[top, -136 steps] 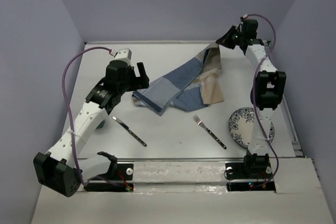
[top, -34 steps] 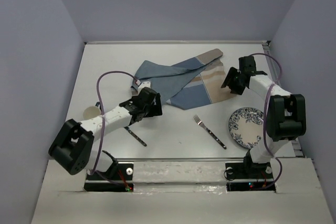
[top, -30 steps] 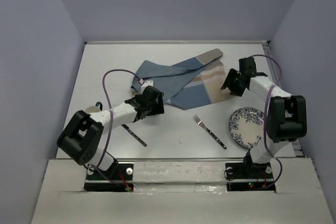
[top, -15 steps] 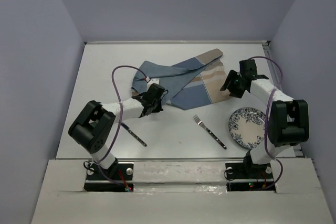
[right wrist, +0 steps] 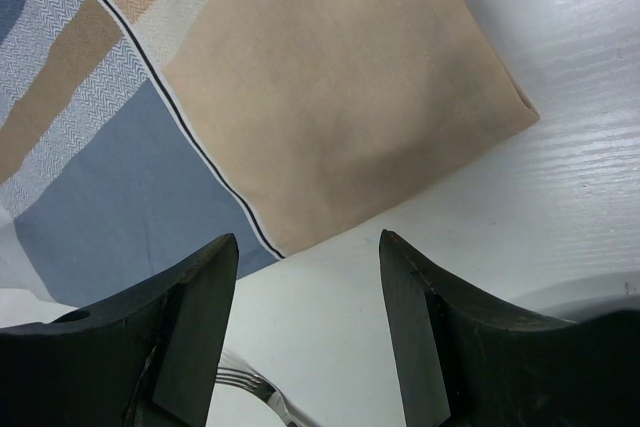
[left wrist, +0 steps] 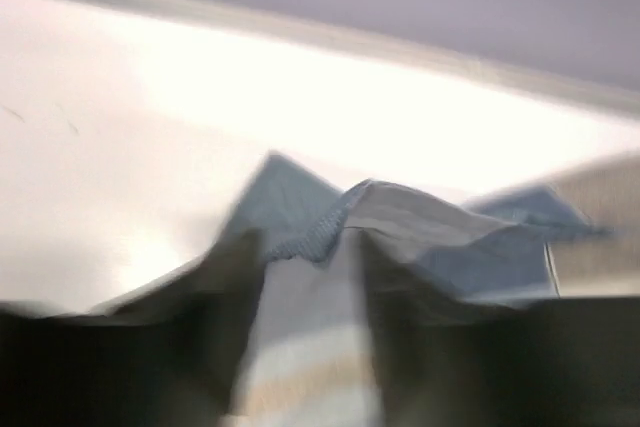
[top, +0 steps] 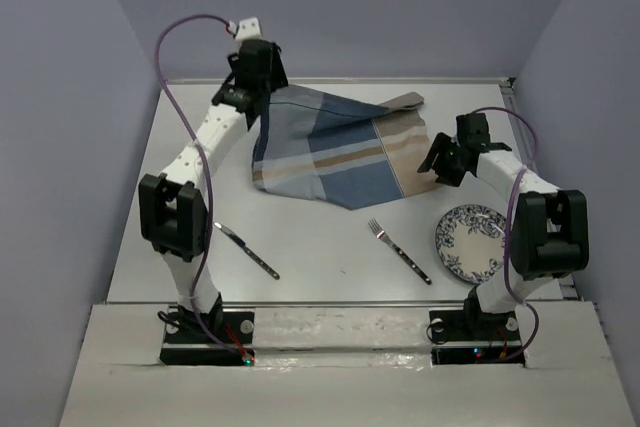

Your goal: Set the dinner table for one person

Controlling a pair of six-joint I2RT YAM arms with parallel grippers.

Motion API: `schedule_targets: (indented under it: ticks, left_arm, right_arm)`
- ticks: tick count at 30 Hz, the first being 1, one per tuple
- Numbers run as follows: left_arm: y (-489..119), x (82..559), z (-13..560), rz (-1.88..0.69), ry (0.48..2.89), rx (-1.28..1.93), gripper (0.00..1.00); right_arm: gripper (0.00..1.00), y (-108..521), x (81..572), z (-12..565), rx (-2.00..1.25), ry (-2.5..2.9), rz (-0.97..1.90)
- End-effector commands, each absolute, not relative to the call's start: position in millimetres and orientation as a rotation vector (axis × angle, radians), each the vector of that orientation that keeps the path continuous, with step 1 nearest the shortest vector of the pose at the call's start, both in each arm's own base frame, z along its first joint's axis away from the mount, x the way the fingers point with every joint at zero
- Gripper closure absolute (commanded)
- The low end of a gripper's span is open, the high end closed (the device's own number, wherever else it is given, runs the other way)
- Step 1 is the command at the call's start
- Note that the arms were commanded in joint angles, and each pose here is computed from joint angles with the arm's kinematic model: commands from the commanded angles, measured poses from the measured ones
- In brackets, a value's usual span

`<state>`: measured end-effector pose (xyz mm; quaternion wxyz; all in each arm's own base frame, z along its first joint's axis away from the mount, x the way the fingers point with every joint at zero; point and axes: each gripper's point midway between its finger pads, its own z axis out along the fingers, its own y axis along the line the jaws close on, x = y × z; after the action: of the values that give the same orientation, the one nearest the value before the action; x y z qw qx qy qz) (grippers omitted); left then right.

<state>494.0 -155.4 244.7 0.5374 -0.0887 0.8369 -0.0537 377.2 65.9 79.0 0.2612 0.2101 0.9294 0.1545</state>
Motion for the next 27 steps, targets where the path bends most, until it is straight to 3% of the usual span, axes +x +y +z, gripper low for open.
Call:
schedule_targets:
  ticks: [1,6,12,16,20,24,27]
  left_arm:
    - [-102,544,271,0.02,1.985,-0.321,0.01]
    - [-100,513,267,-0.033,1.977,-0.303,0.01]
    - [-96,406,167,-0.166,2.159,-0.36,0.01]
    - [-96,363,116,-0.238,2.235,-0.436,0.02]
    - [-98,352,87,-0.262,2.276,-0.475,0.01]
    - [-104,365,80,-0.296,2.265,-0.468,0.01]
    - [-113,376,72,-0.329,2.275,-0.431,0.01]
  right_arm:
    - [0.35,73,388,97,0.503,2.46,0.452]
    - [0.35,59,388,93,0.542,2.454,0.354]
    - [0.42,37,398,86,0.63,2.434,0.193]
    - [0.45,28,407,80,0.649,2.435,0.125]
    - [0.42,27,408,66,0.658,2.47,0.1]
    - [0.27,23,408,56,0.669,2.488,0.064]
    - [0.27,20,407,48,0.673,2.502,0.034]
